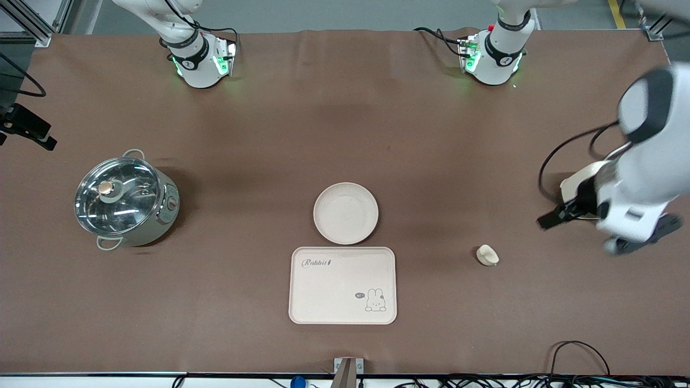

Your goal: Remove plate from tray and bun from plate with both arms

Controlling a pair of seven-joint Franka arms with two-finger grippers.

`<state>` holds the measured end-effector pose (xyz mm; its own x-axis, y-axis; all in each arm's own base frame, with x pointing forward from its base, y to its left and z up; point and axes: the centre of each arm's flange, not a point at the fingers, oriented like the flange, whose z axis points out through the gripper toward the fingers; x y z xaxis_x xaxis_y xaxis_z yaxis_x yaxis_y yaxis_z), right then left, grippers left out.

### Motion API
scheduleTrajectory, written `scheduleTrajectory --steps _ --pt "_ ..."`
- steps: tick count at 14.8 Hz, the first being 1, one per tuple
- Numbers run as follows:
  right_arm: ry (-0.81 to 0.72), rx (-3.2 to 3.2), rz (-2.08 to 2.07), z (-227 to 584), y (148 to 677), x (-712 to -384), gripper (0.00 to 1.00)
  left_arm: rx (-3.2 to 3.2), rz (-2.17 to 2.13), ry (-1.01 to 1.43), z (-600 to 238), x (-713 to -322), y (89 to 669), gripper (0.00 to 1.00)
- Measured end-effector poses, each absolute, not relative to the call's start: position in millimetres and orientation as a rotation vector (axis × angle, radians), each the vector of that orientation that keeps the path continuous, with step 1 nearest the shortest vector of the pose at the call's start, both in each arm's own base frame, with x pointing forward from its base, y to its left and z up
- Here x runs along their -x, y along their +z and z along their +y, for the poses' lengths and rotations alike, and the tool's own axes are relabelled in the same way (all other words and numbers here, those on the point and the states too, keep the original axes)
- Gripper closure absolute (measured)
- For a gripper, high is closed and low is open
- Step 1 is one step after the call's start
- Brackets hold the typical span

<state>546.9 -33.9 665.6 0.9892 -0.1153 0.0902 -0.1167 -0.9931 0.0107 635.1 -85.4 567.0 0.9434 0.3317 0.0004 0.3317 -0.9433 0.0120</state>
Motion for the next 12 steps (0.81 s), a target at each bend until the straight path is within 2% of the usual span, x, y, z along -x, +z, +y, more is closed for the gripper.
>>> scheduleTrajectory --steps 2,5,12 --pt "0.14 -3.118 -0.176 -32 666 -547 0.0 -3.131 0.341 0.0 -82 -598 617 0.0" --pt "0.135 -3.12 -0.165 -28 665 -547 0.0 -3.169 0.182 -0.036 -75 -555 655 0.0" --pt "0.127 -3.124 -0.123 -13 665 -547 0.0 -3.186 -0.049 -0.059 -55 -517 667 0.0"
